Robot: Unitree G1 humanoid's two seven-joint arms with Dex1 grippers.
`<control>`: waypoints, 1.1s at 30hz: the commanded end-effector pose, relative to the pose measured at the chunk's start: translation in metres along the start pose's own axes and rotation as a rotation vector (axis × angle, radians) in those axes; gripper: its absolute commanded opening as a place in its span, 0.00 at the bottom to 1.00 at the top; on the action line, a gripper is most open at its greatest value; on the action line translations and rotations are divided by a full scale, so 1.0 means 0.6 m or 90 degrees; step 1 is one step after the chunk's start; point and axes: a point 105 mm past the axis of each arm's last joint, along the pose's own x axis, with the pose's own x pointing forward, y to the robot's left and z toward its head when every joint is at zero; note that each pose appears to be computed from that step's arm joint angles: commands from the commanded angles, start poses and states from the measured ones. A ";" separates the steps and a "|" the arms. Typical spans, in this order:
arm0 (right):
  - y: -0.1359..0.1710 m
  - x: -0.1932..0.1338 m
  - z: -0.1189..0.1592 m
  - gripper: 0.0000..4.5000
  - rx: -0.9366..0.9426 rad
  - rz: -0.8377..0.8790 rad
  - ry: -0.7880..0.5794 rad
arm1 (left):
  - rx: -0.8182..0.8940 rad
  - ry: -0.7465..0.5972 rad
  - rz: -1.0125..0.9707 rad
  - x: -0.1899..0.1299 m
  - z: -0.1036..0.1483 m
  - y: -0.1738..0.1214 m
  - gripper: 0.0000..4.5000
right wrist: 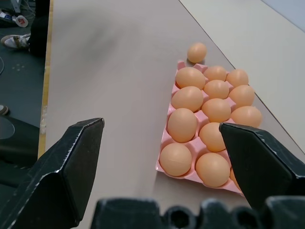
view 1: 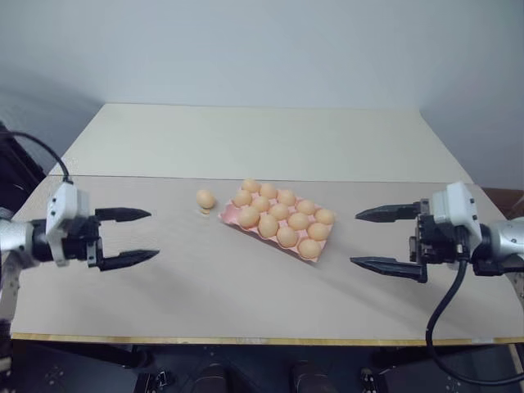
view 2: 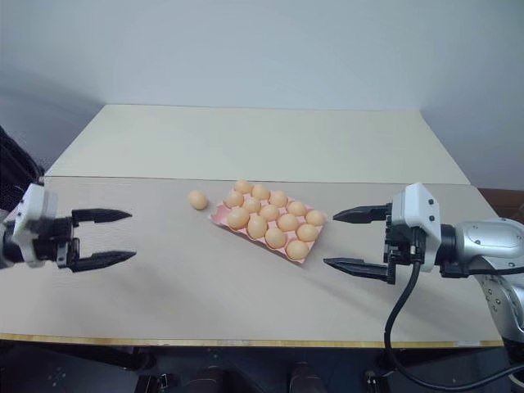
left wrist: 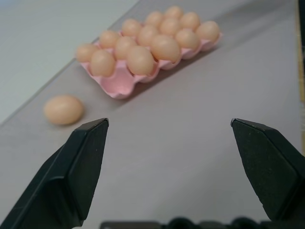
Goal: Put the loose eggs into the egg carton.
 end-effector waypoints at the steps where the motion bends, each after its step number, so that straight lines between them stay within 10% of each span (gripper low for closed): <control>1: -0.002 -0.013 0.016 1.00 -0.032 -0.006 -0.001 | 0.028 -0.004 0.048 -0.017 0.022 0.002 1.00; 20: -0.002 -0.012 0.015 1.00 -0.023 -0.022 0.011 | -0.012 -0.019 0.113 -0.009 0.026 0.020 1.00; 33: -0.007 -0.007 0.023 1.00 -0.045 -0.036 -0.002 | -0.070 -0.074 0.269 0.154 -0.026 0.172 1.00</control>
